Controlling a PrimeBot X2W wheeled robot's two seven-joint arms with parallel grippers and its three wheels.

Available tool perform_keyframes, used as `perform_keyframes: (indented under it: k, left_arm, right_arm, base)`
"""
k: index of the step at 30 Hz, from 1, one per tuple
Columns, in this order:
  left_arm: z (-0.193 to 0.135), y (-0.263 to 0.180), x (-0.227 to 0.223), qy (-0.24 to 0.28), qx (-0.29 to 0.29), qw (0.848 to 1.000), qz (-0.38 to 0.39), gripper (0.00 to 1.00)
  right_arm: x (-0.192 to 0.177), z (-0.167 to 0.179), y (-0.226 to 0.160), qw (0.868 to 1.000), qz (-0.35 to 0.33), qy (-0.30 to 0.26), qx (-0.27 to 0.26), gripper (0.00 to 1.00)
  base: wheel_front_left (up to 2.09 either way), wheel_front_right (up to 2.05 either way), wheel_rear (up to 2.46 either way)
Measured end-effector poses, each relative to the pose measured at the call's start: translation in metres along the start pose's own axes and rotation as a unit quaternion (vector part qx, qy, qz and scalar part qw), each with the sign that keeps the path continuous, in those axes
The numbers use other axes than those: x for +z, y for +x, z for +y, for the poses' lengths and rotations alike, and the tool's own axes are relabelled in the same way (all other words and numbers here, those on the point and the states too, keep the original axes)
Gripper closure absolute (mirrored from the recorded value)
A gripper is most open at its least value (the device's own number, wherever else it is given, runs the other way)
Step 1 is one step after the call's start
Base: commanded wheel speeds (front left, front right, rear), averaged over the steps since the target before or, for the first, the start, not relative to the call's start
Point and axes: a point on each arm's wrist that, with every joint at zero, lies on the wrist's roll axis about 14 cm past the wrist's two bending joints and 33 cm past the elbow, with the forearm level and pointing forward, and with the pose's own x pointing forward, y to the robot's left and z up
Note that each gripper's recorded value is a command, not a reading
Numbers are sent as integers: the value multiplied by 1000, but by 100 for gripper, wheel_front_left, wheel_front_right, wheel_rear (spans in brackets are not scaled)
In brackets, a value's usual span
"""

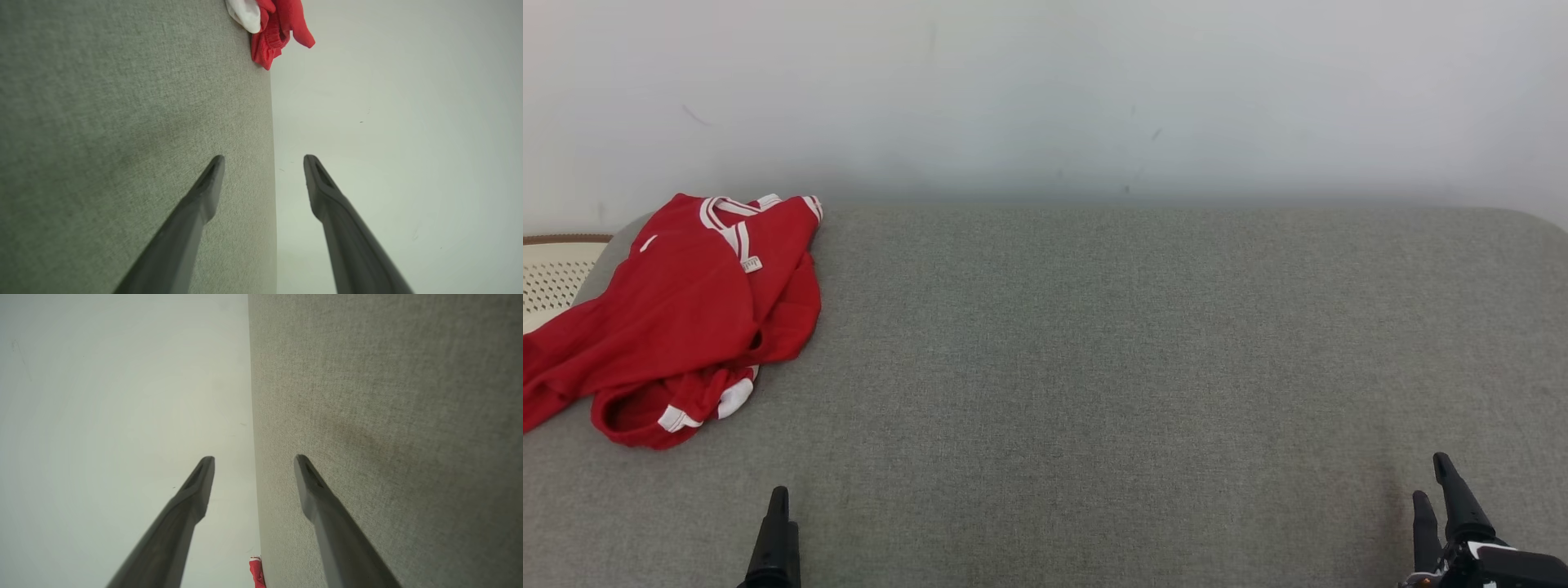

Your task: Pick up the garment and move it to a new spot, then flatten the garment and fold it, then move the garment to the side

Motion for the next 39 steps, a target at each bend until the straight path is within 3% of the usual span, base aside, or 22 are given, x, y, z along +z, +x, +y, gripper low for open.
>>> perform_keyframes:
  k: [12,21,39]
  left_arm:
    - [-13,-4,1,107,-15,994,-8,0]
    - [-20,-9,-2,207,-25,978,-12,0]
    - [-30,-14,-4,385,-40,922,-28,0]
  right_arm:
    - [-13,6,-1,995,5,-103,5,0]
    - [-26,10,-2,980,17,-200,13,0]
    - [-51,22,-6,921,36,-385,50,0]
  base:
    - [0,0,0]
    - [0,0,0]
    - [0,0,0]
